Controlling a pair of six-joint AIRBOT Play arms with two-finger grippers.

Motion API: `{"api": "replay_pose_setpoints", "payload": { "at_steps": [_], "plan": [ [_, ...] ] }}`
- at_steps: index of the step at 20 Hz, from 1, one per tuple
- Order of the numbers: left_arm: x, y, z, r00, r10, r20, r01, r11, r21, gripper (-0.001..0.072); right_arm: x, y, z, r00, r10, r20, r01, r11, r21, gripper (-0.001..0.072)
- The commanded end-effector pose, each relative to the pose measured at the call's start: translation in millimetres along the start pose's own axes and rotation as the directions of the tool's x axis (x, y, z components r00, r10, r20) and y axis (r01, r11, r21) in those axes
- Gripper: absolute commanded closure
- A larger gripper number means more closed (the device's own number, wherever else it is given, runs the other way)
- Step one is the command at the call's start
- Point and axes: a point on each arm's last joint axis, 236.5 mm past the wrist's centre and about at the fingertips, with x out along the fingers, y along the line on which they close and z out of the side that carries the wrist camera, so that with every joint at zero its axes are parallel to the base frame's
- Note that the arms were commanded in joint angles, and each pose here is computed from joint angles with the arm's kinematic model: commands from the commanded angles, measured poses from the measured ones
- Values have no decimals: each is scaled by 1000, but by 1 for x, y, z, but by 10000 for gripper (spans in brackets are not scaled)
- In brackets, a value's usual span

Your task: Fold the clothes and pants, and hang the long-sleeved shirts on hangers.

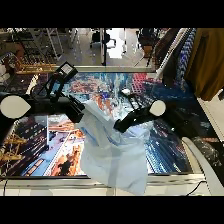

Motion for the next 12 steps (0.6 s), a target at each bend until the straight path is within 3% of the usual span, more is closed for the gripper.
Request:
{"api": "replay_pose_setpoints", "payload": {
  "at_steps": [1, 3, 4, 5, 6, 7, 10, 12],
  "plan": [
    [-7, -12, -6, 998, -44, -36, 44, 999, -3, 691, 29, 44, 2, 999, 44, 3, -43, 990, -137, 58],
    [-8, -16, -18, 994, -65, -84, 65, 998, -5, 691, 60, 52, -6, 998, 46, -35, -51, 987, -154, 73],
    [-8, -18, -23, 992, -75, -104, 74, 997, -5, 691, 74, 42, -8, 999, 6, -47, -12, 990, -138, 121],
    [-9, -19, -26, 990, -82, -119, 82, 997, -9, 690, 84, 21, -8, 997, -72, -42, 66, 991, -115, 338],
    [-10, -20, -30, 987, -86, -135, 86, 996, -10, 690, 85, -4, -4, 988, -152, -26, 150, 985, -80, 611],
    [-11, -19, -35, 985, -87, -151, 86, 996, -12, 691, 80, -24, 2, 977, -212, -1, 211, 976, -47, 682],
    [-17, -14, -47, 977, -89, -193, 85, 996, -28, 690, 39, -73, 24, 945, -319, 75, 315, 947, 69, 684],
    [-22, -10, -47, 979, -78, -188, 73, 997, -35, 690, 12, -77, 35, 936, -327, 128, 324, 945, 46, 684]
  ]
}}
